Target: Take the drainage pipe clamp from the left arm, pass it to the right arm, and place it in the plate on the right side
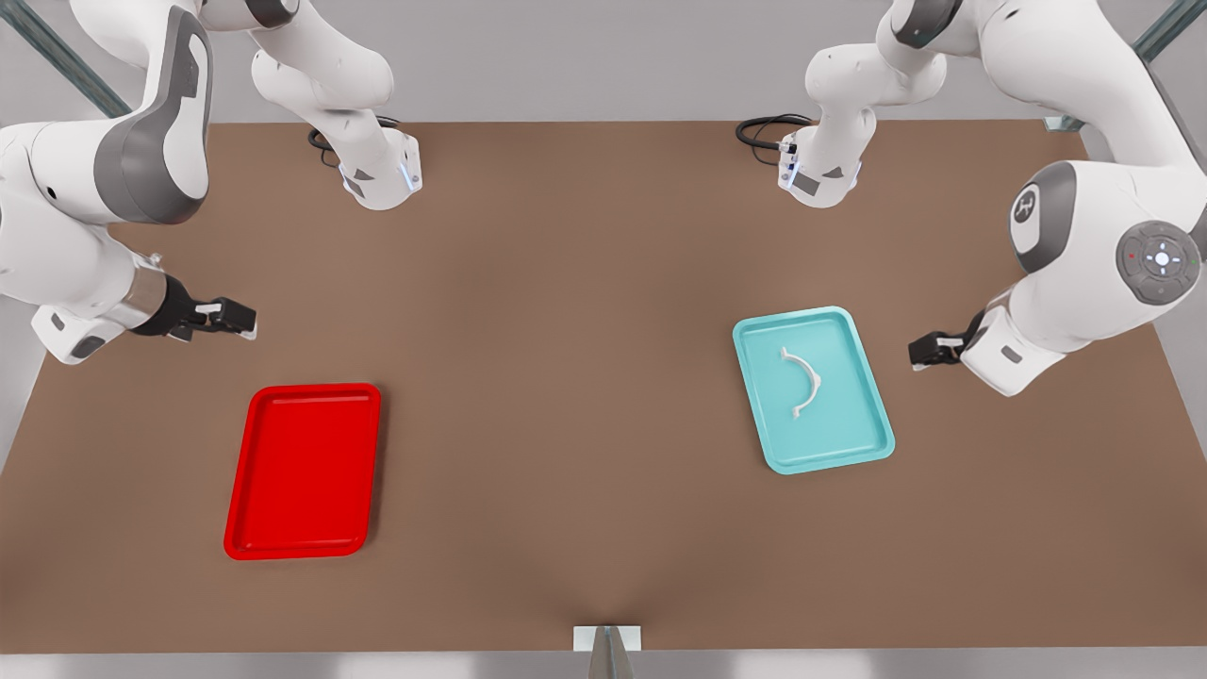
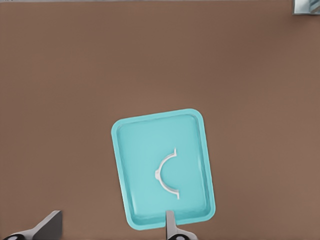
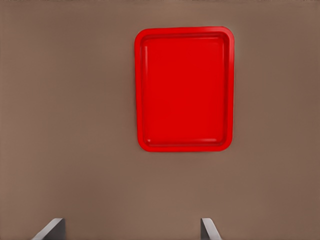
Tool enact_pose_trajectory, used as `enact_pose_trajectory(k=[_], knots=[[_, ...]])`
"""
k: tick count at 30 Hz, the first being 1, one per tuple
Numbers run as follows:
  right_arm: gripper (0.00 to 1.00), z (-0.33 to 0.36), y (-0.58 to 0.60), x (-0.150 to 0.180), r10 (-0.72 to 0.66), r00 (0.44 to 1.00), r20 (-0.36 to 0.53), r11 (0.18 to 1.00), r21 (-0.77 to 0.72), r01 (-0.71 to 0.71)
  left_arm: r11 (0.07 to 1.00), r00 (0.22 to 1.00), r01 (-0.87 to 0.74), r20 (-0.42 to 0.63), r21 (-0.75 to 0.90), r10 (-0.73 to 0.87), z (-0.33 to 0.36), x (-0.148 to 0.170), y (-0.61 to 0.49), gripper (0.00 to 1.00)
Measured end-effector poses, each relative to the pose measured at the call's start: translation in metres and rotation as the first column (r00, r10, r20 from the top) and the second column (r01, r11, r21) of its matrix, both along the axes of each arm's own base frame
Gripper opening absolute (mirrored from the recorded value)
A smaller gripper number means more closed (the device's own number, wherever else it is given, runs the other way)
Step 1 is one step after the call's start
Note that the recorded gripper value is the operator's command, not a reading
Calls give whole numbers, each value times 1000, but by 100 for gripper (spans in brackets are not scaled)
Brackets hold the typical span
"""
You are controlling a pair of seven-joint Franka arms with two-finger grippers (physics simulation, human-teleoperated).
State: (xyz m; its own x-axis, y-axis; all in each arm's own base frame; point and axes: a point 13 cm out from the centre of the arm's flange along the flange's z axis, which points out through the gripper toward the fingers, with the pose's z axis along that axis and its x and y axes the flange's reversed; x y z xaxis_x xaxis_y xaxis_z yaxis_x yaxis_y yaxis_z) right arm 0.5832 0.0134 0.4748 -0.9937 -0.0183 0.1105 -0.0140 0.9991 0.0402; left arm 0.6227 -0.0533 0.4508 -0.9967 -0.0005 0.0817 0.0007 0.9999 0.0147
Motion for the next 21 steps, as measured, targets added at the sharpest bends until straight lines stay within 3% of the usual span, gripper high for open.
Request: enact_pose_trajectory(k=[2, 7, 13, 21], knots=[[100, 0, 0, 1, -1, 1000, 5, 1000, 0, 1, 1000, 1000, -8, -19, 6, 8, -10, -7, 2, 100], [100, 0, -1, 3, -3, 1000, 11, 1000, 0, 3, 988, 982, -142, -116, 65, 148, -117, -68, -2, 100], [100, 0, -1, 4, -3, 1000, 14, 1000, 1, 3, 905, 907, -417, -31, 82, 421, -251, -109, -6, 100], [100, 0, -2, 4, -4, 1000, 16, 1000, 1, 4, 760, 760, -649, 66, 18, 647, -324, -133, -61, 100]])
